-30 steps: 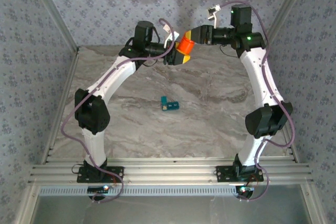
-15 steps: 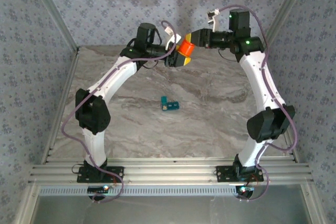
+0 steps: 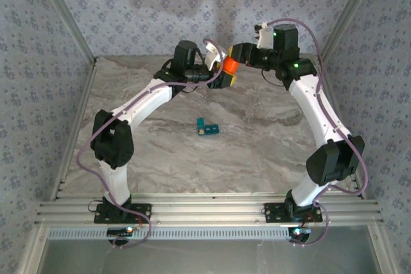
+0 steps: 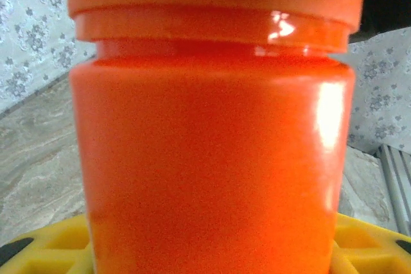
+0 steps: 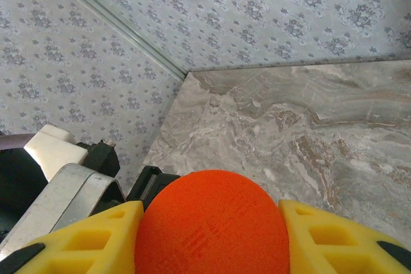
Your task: Sort the pills into containers
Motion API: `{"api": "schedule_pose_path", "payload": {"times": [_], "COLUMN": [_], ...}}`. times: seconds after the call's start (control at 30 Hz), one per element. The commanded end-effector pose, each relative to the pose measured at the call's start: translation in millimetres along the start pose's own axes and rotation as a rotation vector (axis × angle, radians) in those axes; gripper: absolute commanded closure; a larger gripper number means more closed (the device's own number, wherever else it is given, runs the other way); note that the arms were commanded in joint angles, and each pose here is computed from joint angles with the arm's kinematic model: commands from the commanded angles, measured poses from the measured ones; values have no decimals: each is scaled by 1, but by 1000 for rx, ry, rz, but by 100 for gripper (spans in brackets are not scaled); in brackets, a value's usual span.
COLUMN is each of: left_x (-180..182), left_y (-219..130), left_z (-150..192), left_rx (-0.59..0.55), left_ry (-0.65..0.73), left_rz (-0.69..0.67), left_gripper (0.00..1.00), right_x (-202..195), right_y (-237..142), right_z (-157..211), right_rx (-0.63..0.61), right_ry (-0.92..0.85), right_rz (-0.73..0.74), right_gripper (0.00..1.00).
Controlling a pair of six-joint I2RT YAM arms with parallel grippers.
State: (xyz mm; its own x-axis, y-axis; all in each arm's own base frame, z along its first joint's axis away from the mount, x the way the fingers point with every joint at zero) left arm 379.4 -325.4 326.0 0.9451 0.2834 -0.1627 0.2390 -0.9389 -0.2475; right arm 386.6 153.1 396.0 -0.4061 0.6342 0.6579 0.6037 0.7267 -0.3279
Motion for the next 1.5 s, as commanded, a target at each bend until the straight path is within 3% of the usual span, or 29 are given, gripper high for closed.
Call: {"api": "schedule_pose_path", "payload": {"times": [0.0,0.17,0.33,0.73,1.2,1.47], "left_x": [-27,-12,-4,-7,-9,-11], "left_y": [-24,-33,-45,-49,-43,-44], "left_z": [-60,-57,-56,-57,-48,-56], "left_rx": [-198,-201,-184,-75,-45,-57], "left_ry": [163,119,89,-6,-27,-7], "left_rz": [6,24,93,327,346,345], "left_gripper": [100,100,100,100,100,100], "right_x": [-1,3,14,18,37,39], "right_y": [1,-36,-66,-44,-14,-10], "right_z": [6,-23,-32,-59,-48,-40], "right_rx": [69,-15,-21,70,160,192], "right_ry": [55,32,-57,-132,-152,-145], "right_rz": [-29,-109,-228,-298,-336,-352], "right_gripper": [46,22,14,12,14,26]}}
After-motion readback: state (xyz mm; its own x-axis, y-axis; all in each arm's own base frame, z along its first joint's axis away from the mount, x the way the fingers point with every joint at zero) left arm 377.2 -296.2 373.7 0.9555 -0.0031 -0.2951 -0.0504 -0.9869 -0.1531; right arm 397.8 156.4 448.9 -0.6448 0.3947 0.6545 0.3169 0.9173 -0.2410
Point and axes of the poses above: each hand's point on the last joint's axis, 136 mm out from that joint toward the fingers, its own y axis out along the fingers, its own x axis along the line the jaws close on, z = x × y, the point moved 8 cm from there along -y, back along the fingers, and after that the axes turned 4 degrees about y, right-handed, at the moved point
